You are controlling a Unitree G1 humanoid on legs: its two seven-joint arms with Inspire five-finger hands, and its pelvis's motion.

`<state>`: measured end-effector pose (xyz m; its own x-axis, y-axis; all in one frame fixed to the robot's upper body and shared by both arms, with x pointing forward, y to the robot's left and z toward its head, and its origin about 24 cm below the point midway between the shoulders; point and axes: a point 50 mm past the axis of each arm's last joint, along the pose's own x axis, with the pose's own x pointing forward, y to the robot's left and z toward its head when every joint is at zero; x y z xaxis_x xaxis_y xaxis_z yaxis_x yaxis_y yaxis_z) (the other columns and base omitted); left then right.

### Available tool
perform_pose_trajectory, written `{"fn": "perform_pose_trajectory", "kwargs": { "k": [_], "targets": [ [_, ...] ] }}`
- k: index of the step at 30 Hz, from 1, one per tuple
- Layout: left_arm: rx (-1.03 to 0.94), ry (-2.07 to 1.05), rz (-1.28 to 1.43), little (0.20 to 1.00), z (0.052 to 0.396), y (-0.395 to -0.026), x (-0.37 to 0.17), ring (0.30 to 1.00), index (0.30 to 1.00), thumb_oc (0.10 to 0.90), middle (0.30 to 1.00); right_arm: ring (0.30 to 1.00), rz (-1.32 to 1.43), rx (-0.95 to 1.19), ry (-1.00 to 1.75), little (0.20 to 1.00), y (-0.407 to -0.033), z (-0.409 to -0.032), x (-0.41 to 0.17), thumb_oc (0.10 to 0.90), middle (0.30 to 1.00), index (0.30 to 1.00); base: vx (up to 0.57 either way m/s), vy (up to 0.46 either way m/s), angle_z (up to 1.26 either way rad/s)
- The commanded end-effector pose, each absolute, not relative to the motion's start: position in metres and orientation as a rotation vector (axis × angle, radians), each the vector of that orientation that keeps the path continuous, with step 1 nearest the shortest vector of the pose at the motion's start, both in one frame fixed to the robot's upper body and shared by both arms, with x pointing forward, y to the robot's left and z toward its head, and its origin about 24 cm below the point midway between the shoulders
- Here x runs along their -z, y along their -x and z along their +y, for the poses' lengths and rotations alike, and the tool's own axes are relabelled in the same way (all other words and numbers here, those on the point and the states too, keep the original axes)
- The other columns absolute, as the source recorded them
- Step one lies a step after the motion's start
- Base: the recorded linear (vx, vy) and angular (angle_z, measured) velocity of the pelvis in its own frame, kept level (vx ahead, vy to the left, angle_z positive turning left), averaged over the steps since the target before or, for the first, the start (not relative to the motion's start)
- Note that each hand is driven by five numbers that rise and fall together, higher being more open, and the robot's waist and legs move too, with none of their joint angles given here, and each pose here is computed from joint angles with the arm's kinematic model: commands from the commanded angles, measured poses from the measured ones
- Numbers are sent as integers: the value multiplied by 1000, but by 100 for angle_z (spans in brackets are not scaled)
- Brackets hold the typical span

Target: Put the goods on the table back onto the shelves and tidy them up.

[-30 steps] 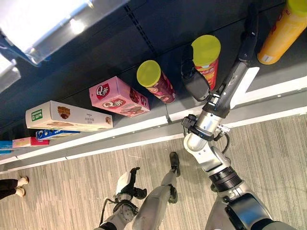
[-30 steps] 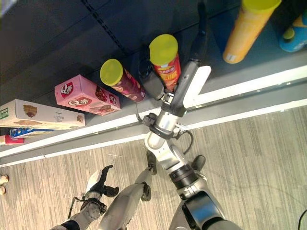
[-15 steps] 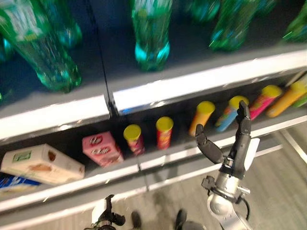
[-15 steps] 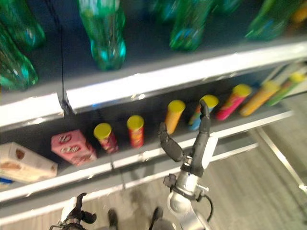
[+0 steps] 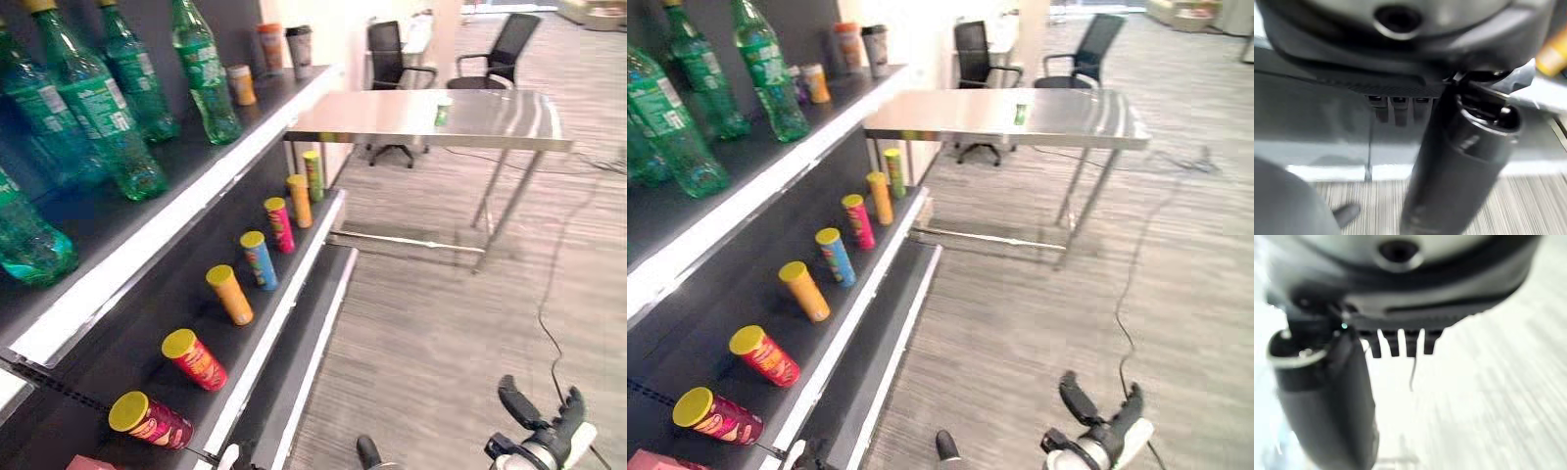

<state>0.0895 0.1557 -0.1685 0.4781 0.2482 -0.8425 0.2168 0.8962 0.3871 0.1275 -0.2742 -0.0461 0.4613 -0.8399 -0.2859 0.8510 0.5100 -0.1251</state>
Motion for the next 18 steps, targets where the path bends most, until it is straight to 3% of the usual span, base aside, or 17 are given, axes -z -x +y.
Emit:
{"fn": "perform_pose_trajectory", "kwargs": {
  "k": [1, 3, 11, 18],
  "targets": [
    [29, -467, 1083, 900, 169, -92, 168, 900, 900, 800, 900, 900, 25, 576, -265, 900, -196, -244, -6, 800, 900, 900, -255, -99, -142],
    [87, -490, 1047, 900, 171, -99, 166, 900, 900, 800, 900, 900, 48, 381, -330, 900, -195, -239, -2, 800, 900, 900, -223, -149, -135],
    [57, -452, 1044, 900, 193, -88, 164, 900, 900, 800, 900, 900, 138, 211, -597, 900, -185, -215, 28, 800, 900, 900, -70, -210, -109],
    [-97, -438, 1081, 900, 224, -84, 161, 900, 900, 800, 900, 900, 139, 53, -684, 900, -198, -194, 23, 800, 900, 900, 45, -404, -38]
  ]
}}
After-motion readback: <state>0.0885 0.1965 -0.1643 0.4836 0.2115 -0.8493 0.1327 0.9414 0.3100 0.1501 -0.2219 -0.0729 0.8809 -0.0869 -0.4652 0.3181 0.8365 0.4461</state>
